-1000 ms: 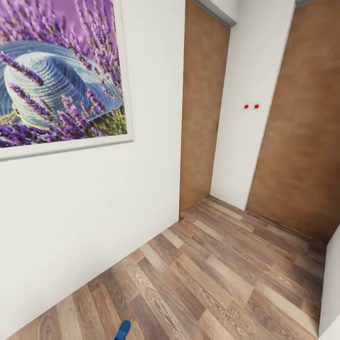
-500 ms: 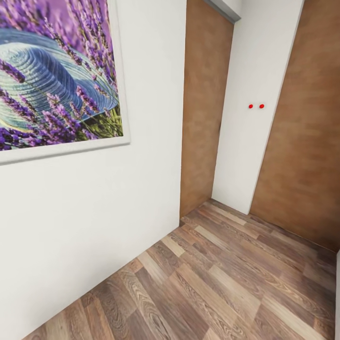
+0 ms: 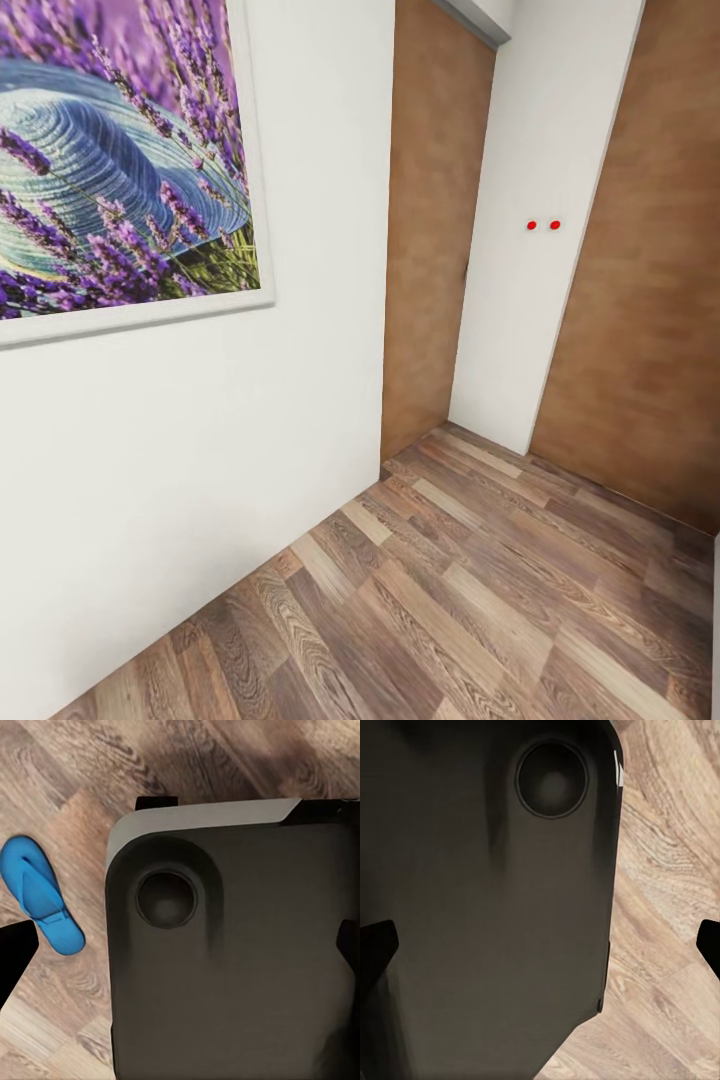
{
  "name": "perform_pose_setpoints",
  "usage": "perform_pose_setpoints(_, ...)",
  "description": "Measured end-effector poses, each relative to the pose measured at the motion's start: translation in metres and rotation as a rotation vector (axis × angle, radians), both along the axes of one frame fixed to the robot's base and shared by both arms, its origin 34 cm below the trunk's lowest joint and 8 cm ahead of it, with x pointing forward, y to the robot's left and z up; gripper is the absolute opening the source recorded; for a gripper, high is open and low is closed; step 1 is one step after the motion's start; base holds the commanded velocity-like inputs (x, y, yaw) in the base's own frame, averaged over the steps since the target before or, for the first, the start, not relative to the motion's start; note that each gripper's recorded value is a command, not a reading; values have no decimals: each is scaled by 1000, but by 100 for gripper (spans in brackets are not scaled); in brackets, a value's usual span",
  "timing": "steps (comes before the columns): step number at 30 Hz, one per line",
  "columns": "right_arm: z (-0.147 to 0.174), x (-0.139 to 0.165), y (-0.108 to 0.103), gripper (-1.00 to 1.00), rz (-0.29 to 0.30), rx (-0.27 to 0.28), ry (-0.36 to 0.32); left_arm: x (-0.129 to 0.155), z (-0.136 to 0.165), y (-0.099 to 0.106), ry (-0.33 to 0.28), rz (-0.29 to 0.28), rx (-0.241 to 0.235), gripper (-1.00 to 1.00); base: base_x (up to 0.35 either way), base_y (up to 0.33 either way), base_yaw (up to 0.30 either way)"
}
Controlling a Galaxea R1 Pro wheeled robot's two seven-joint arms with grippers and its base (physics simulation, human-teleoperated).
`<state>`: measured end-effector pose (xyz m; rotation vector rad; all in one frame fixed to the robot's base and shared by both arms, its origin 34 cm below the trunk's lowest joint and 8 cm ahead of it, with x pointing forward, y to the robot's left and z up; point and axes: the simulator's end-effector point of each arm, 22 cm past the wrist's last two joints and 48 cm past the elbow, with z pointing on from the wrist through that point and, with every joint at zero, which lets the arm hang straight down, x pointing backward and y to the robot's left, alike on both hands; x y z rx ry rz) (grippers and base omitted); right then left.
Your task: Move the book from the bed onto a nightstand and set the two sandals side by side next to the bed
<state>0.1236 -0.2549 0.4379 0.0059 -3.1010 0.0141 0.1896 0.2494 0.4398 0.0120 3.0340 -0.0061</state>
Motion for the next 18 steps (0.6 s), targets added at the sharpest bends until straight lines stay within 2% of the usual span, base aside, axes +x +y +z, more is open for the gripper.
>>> perform_pose_setpoints(3,0,0,0,100,0,1,0,1,0,1,-1,1,1,100,0,0,0)
perform_pose_setpoints(4,0,0,0,100,-1,1,0,15,2,2,-31,1,2,100,0,0,0)
perform_pose_setpoints(7,0,0,0,100,0,1,0,32,4,3,-68,2,5,100,0,0,0)
perform_pose_setpoints(10,0,0,0,100,0,1,-1,75,13,4,-156,4,9,100,0,0,0)
perform_pose_setpoints(18,0,5,-1,100,-1,0,-12,149,38,5,-303,6,13,100,0,0,0)
